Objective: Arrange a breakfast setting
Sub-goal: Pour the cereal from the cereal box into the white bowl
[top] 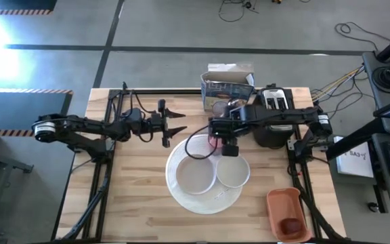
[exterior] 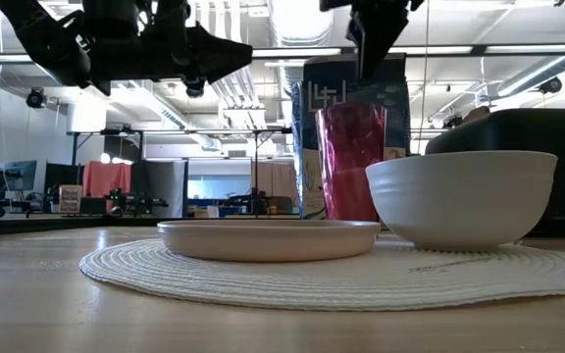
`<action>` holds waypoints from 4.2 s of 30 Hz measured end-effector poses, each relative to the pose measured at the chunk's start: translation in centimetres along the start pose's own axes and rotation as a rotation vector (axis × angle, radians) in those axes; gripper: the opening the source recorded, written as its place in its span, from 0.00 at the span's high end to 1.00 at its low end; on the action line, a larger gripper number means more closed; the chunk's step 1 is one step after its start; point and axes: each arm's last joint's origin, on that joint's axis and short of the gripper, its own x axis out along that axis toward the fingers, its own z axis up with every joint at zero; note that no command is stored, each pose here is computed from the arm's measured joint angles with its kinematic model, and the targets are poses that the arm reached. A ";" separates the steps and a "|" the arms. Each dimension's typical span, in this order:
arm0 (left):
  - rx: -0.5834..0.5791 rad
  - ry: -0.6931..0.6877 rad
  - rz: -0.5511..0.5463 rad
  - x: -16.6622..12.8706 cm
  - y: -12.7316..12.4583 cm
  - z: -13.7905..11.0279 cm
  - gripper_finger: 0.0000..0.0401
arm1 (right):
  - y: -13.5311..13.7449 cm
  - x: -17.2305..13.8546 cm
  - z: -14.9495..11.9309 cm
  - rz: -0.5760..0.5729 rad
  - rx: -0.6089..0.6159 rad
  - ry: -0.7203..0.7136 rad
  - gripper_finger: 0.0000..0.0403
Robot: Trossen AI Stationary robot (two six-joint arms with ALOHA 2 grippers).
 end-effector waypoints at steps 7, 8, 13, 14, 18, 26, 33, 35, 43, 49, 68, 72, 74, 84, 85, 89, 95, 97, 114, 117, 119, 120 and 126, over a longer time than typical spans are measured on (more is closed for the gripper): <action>0.048 0.028 0.067 0.0 0.2 -0.1 0.41 | -0.1 -0.2 -1.0 -0.008 0.108 0.084 0.60; 0.052 0.039 0.111 0.1 0.3 -0.1 0.40 | -0.1 -0.3 -1.1 -0.011 0.126 0.089 0.60; 0.056 0.135 0.266 0.4 0.9 -0.2 0.40 | -1.2 -0.2 -1.3 -0.049 0.204 0.106 0.60; 0.056 0.159 0.263 0.6 0.9 -0.2 0.40 | -1.5 -0.1 -1.3 -0.052 0.206 0.108 0.60; 0.056 0.288 0.236 1.4 1.1 0.0 0.40 | -3.5 0.2 -1.5 -0.062 0.213 0.128 0.60; 0.123 0.454 0.328 1.9 1.9 0.5 0.40 | -9.4 1.2 -3.4 -0.054 0.352 0.240 0.60; 0.059 0.396 0.363 0.6 1.6 -1.5 0.40 | -11.7 1.1 -5.7 -0.069 0.356 0.218 0.60; 0.055 0.341 0.375 0.4 1.6 -1.4 0.40 | -12.0 0.6 -6.2 -0.136 0.371 0.168 0.60; 0.044 0.308 0.382 0.4 1.6 -1.2 0.40 | -11.1 -2.9 -8.0 -0.135 0.453 -0.096 0.60; 0.068 0.297 0.382 0.6 1.7 -0.8 0.40 | -10.3 -5.2 -9.3 -0.152 0.473 -0.203 0.60; 0.128 0.312 0.432 0.3 3.1 -0.9 0.40 | -10.1 -3.8 -11.2 -0.371 0.533 -0.092 0.60; 0.129 0.316 0.450 0.2 3.5 -1.0 0.40 | -10.4 -3.4 -11.4 -0.435 0.606 -0.083 0.60; 0.129 0.319 0.461 0.1 3.8 -1.1 0.40 | -10.6 -3.2 -11.6 -0.437 0.618 -0.074 0.60; 0.116 0.315 0.419 0.1 4.2 -1.2 0.40 | -12.4 -2.8 -12.9 -0.321 0.651 -0.002 0.52; 0.118 0.318 0.404 0.1 4.2 -1.2 0.40 | -12.6 -2.8 -13.0 -0.324 0.645 0.003 0.50; 0.155 0.338 0.395 0.0 4.3 -1.4 0.40 | -13.5 -2.8 -13.1 -0.339 0.617 -0.008 0.41; 0.156 0.342 0.392 -0.2 5.0 -1.5 0.40 | -13.6 -2.7 -12.8 -0.247 0.486 -0.136 0.30; 0.152 0.336 0.366 -0.3 5.3 -1.6 0.40 | -13.3 -2.6 -13.1 -0.208 0.466 -0.192 0.28; 0.139 0.257 0.260 -0.6 8.5 -1.5 0.40 | -10.7 0.5 -18.6 -0.348 0.564 -0.513 0.21; 0.124 0.273 0.201 0.7 8.9 -2.3 0.40 | -10.9 1.3 -18.3 -0.397 0.514 -0.527 0.21; 0.115 0.277 0.155 1.9 9.2 -2.8 0.40 | -10.9 2.0 -18.1 -0.403 0.485 -0.518 0.21; 0.119 0.282 0.144 2.5 9.5 -3.0 0.40 | -11.0 2.3 -18.0 -0.404 0.471 -0.513 0.21; 0.150 0.301 0.190 5.3 11.8 -3.8 0.42 | -11.7 3.4 -18.1 -0.423 0.453 -0.451 0.21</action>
